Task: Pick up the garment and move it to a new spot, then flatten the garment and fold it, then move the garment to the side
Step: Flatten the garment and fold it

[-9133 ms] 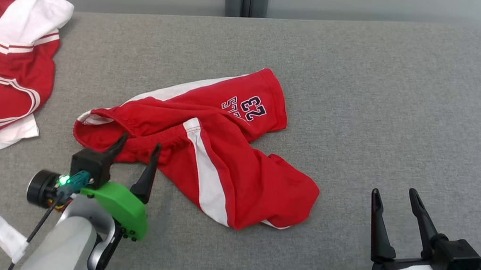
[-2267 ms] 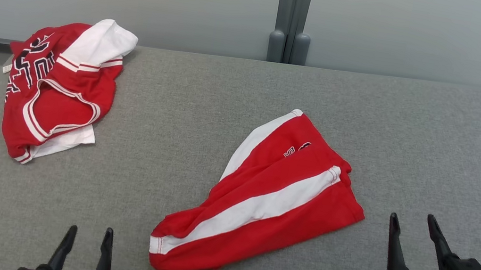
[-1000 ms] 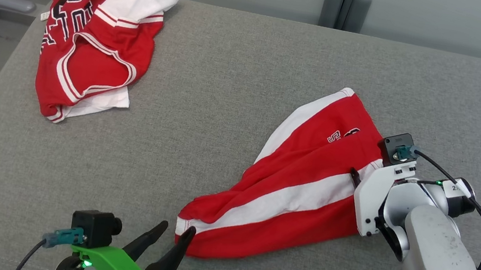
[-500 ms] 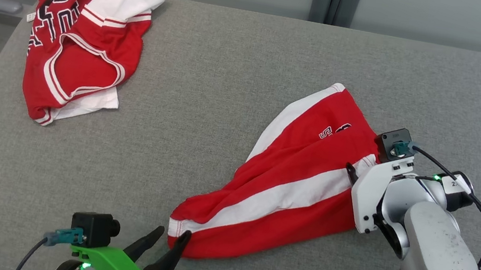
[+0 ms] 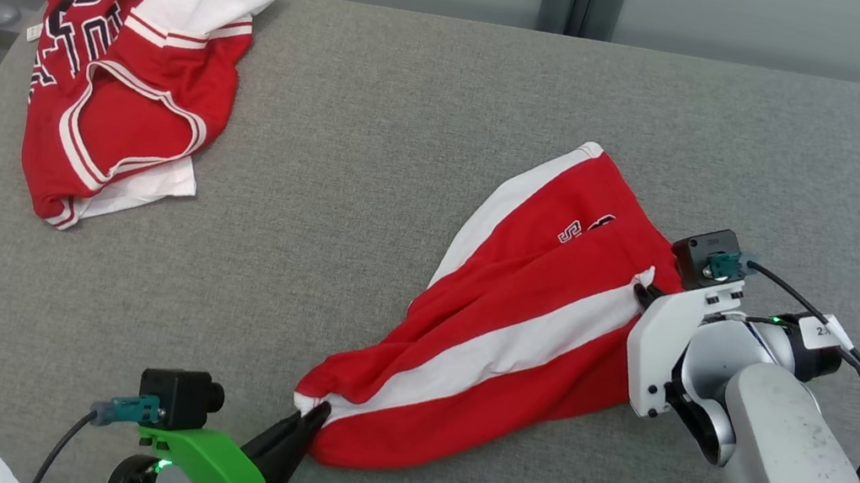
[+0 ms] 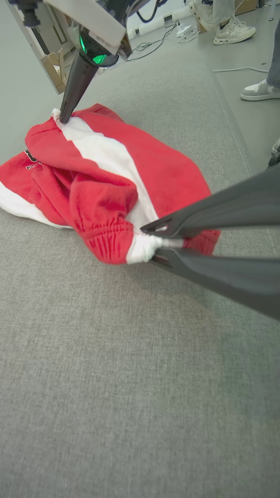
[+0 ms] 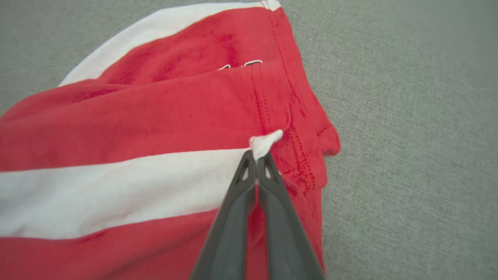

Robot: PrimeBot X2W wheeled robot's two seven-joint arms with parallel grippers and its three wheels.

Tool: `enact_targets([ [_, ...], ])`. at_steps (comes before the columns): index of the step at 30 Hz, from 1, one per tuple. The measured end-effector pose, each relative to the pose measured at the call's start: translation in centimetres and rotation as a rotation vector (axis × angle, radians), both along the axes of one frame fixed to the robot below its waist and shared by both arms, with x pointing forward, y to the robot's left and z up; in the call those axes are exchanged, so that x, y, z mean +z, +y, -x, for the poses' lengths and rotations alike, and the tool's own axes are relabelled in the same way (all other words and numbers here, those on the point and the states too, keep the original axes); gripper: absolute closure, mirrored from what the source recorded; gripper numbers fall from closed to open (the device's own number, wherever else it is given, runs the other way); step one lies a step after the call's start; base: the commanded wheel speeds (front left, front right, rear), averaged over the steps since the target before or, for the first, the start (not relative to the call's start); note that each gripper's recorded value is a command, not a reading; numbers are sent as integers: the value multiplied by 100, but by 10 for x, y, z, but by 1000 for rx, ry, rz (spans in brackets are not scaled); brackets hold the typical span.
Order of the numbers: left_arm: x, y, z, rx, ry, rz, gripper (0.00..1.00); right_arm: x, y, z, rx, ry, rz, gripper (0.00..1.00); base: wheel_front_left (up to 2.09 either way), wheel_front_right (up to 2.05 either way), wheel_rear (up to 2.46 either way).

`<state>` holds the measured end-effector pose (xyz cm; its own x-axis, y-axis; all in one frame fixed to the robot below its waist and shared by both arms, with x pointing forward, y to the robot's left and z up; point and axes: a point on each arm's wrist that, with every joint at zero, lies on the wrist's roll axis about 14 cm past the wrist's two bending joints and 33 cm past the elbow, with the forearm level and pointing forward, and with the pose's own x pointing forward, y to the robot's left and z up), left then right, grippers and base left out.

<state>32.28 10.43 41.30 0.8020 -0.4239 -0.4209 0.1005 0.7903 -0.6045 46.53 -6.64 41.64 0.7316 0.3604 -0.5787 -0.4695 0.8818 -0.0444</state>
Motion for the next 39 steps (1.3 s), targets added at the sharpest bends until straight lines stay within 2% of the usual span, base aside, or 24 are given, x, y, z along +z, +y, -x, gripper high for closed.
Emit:
enact_targets([
  [5, 18, 2, -5, 4, -69, 22, 100, 25, -4, -4, -50, -70, -110, 100, 0, 0, 0],
  [9, 60, -1, -13, 14, -192, 106, 100, 63, -5, 4, -97, -133, -300, 100, 0, 0, 0],
  [13, 118, -8, -17, -25, -343, 186, 100, 120, -34, 15, -161, -243, -487, 100, 0, 0, 0],
  [15, 146, -9, -18, -51, -414, 202, 100, 152, -56, 21, -192, -321, -540, 100, 0, 0, 0],
  [17, 173, -9, -20, -85, -478, 201, 100, 186, -77, 29, -212, -405, -573, 100, 0, 0, 0],
  [21, 235, -23, -30, -243, -638, 147, 100, 251, -109, 44, -233, -564, -617, 100, 0, 0, 0],
  [25, 280, -32, -57, -341, -730, 97, 100, 306, -135, 36, -251, -711, -585, 100, 0, 0, 0],
  [28, 302, -38, -96, -381, -747, 52, 100, 331, -141, 13, -261, -751, -553, 100, 0, 0, 0],
  [30, 308, -39, -128, -381, -747, 9, 100, 336, -143, -11, -287, -748, -509, 100, 0, 0, 0],
  [32, 308, -43, -162, -372, -734, -24, 100, 338, -134, -39, -288, -727, -516, 100, 0, 0, 0],
  [39, 291, -47, -291, -251, -778, -153, 100, 329, -122, -153, -364, -740, -455, 100, 0, 0, 0],
])
